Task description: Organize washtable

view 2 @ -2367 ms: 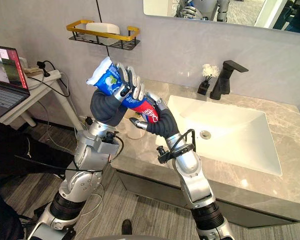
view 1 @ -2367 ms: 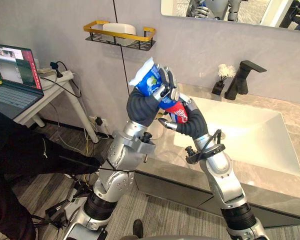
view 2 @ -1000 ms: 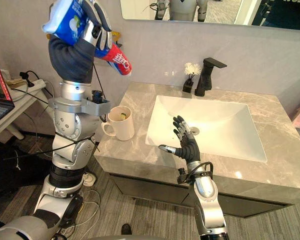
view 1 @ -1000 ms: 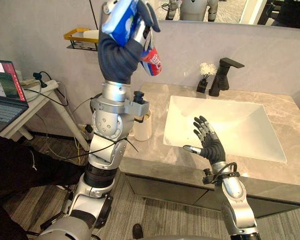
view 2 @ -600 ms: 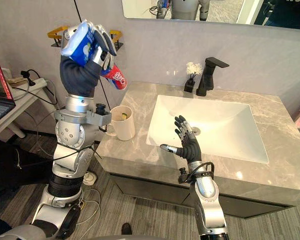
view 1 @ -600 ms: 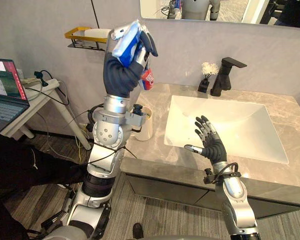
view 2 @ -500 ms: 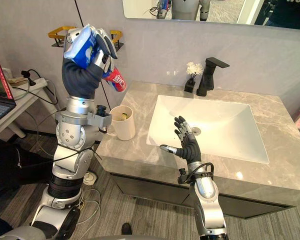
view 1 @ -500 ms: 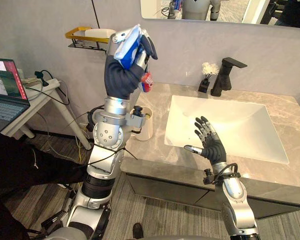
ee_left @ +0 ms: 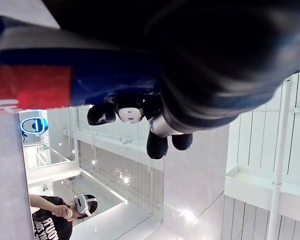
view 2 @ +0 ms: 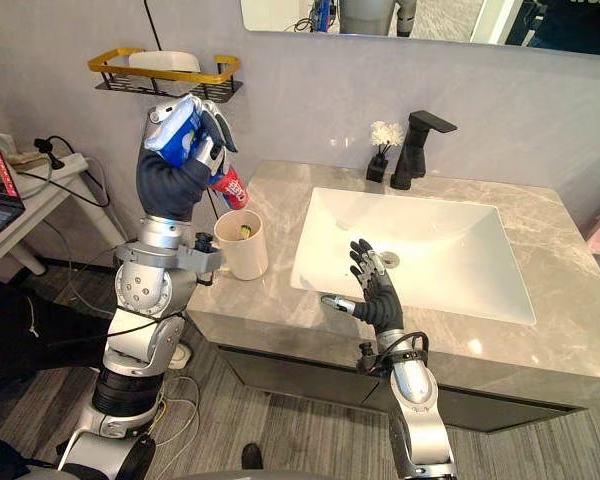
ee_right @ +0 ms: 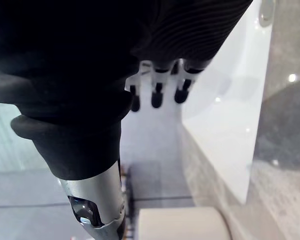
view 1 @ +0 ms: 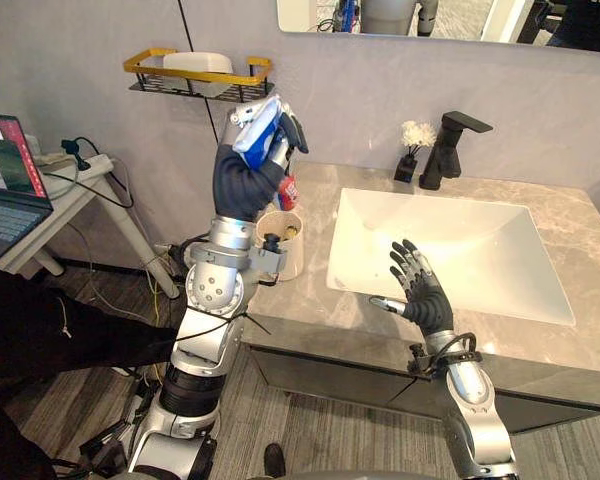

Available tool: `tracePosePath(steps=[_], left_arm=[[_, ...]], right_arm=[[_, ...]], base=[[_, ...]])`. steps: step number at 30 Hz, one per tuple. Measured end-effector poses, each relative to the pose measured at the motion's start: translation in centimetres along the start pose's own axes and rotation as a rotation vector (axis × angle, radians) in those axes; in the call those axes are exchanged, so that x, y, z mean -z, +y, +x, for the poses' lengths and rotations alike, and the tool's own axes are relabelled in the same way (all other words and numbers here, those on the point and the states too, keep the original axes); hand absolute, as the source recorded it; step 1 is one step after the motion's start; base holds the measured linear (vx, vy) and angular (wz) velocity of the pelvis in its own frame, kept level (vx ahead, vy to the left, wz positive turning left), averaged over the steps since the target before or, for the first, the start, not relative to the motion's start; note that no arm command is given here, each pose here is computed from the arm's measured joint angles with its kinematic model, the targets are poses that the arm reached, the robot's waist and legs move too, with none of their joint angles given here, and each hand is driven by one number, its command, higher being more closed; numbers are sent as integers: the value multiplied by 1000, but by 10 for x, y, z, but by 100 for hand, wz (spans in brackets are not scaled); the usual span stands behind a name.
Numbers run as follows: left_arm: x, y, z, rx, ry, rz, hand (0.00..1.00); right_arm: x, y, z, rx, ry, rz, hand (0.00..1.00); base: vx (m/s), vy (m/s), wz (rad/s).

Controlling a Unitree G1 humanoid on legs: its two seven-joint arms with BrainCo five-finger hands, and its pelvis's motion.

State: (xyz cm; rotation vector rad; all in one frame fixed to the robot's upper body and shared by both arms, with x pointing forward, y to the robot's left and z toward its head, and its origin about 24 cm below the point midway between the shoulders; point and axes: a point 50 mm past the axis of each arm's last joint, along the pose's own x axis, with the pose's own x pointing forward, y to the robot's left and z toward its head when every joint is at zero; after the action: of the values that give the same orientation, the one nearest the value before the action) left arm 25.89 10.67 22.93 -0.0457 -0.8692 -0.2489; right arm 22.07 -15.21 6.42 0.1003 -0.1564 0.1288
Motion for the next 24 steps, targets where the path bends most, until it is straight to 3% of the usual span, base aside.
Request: tracePosePath(steps=[24], left_arm=[[21, 22, -20, -90, 126, 68, 100]], right_arm=[[0, 0, -1, 5, -2, 28, 0]], base=[[1, 5, -6]])
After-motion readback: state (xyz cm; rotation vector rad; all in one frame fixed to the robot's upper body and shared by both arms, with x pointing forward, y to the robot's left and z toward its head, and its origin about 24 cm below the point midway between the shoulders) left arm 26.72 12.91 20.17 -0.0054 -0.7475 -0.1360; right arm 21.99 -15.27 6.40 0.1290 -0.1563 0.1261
